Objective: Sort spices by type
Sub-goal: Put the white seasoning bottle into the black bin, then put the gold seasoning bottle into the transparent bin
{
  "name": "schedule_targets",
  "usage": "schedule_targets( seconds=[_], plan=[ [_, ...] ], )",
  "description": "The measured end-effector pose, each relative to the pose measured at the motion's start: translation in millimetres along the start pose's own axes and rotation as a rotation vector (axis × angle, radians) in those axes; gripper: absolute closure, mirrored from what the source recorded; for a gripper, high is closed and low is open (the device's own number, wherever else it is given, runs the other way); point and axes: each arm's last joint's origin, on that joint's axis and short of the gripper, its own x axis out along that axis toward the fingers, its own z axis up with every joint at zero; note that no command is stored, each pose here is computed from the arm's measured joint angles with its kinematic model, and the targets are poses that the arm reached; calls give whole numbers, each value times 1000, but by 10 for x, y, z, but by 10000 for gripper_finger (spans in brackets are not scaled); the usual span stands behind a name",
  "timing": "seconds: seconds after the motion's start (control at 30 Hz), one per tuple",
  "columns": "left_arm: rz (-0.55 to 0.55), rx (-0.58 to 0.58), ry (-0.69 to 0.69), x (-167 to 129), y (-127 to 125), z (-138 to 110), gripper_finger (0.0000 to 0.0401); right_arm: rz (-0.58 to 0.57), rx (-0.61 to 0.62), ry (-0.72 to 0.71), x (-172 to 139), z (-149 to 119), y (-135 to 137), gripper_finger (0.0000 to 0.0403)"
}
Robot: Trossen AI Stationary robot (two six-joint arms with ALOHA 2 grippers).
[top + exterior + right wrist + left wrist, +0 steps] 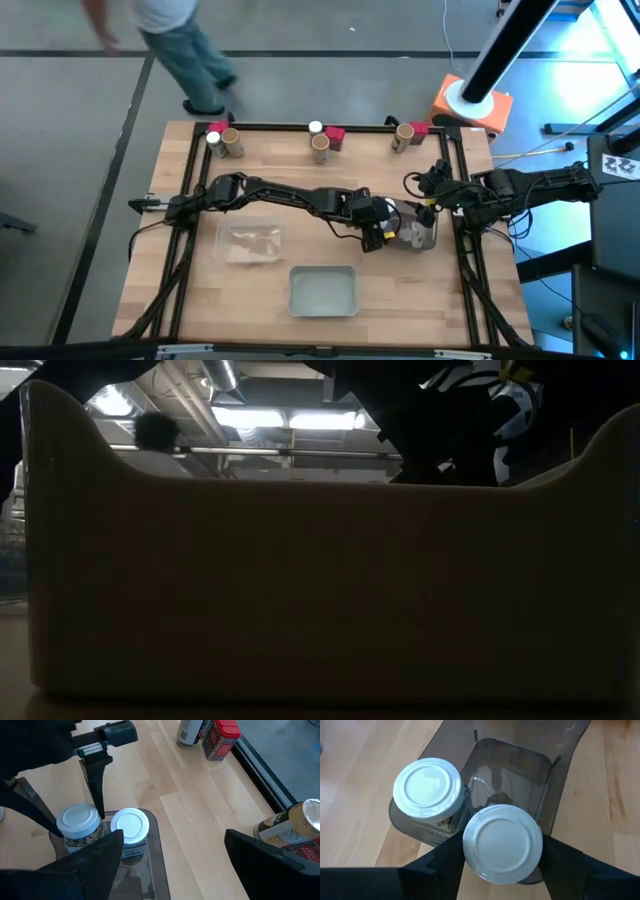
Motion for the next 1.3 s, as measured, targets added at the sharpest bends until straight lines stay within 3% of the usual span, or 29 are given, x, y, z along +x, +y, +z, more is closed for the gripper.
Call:
schedule_targets(
  seconds=[0.17, 0.4, 0.7, 1.0, 1.3],
  plan=[
    [-7, -12, 2, -6, 31, 10, 183, 0, 0, 0, 0, 0, 0, 56],
    [-102, -23, -27, -7, 13, 52, 182, 0, 5, 0, -1, 0, 0, 56],
    [-100, -29, -30, -37, 54, 78, 182, -1, 10, 2, 0, -2, -1, 56],
    [-102, -2, -80, -350, 95, 238, 182, -7, 1, 20, 0, -21, -7, 56],
    [-36, 62, 126, -941, 216, 175, 182, -2, 9, 3, 9, 2, 5, 56]
  ],
)
